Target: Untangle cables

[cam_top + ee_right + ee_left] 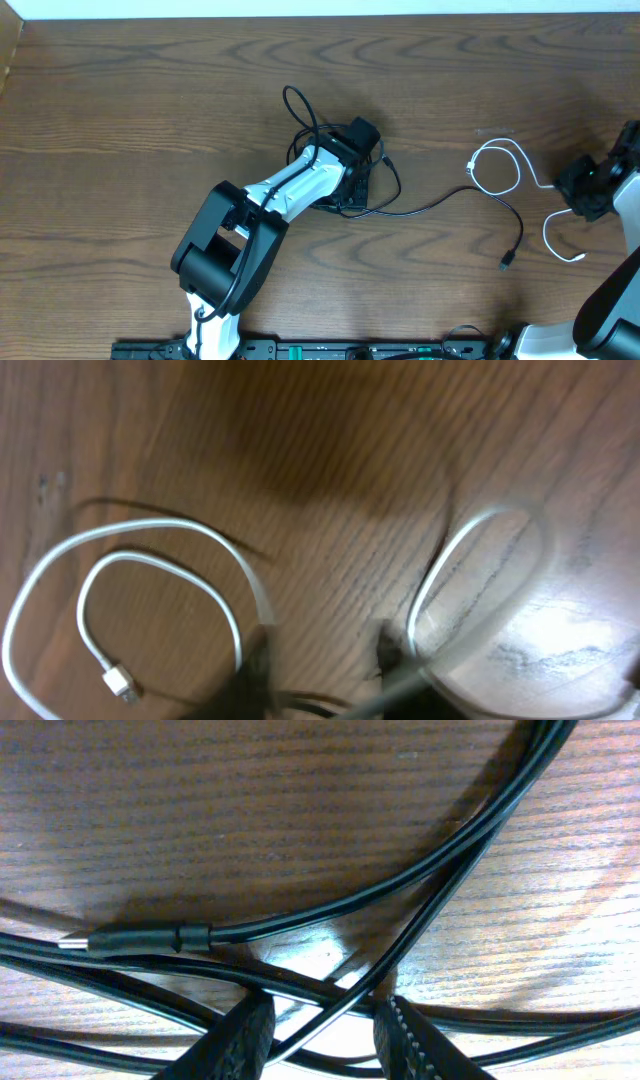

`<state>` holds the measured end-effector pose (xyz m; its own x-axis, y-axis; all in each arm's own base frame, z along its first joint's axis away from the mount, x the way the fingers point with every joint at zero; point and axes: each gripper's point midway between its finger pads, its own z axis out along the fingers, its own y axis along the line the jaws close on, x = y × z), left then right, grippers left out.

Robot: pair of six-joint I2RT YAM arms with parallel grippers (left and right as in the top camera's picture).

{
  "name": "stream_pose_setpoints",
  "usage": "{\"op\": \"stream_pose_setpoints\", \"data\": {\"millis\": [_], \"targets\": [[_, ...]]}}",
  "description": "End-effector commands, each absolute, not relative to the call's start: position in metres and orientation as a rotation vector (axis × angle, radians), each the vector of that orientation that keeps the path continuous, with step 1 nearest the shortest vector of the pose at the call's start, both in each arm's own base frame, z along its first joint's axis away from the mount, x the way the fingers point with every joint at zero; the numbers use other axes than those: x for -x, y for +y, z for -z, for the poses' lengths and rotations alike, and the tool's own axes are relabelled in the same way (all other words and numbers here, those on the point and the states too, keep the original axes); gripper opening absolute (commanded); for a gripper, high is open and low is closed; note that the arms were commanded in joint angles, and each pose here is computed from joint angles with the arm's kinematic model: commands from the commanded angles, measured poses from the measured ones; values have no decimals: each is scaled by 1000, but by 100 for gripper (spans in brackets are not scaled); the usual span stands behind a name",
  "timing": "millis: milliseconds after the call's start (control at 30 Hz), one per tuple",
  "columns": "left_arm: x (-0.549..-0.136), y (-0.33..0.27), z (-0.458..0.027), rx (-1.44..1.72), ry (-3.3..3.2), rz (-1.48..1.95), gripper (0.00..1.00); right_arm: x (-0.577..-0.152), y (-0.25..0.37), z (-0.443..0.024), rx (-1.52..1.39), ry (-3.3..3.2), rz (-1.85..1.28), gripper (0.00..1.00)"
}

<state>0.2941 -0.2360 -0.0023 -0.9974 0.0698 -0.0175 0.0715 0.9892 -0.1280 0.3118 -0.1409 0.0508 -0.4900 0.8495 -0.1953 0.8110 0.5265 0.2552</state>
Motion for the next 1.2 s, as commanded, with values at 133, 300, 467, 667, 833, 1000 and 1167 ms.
{"op": "stream_pose_setpoints", "data": {"millis": [133,300,467,667,833,1000,1167], "targets": [[-273,-211,34,-92,3214,44,39,-336,-139,-67,-1377,2371,-313,1],[-273,-211,34,-92,3215,44,39,-380,-150,-129,-1146,2297,-378,1],[-273,-211,34,-86,3216,48,39,-415,-180,-245,-921,2143,-290,1],[-273,-211,34,-86,3216,48,39,-406,-227,-372,-881,1898,-69,1],[-273,-211,34,-87,3217,48,39,-372,-265,-433,-961,1736,138,1],[-273,-211,34,-86,3216,47,39,-364,-271,-429,-997,1744,167,1],[-272,-211,34,-87,3219,45,39,-357,-265,-373,-1081,1912,160,1]]}}
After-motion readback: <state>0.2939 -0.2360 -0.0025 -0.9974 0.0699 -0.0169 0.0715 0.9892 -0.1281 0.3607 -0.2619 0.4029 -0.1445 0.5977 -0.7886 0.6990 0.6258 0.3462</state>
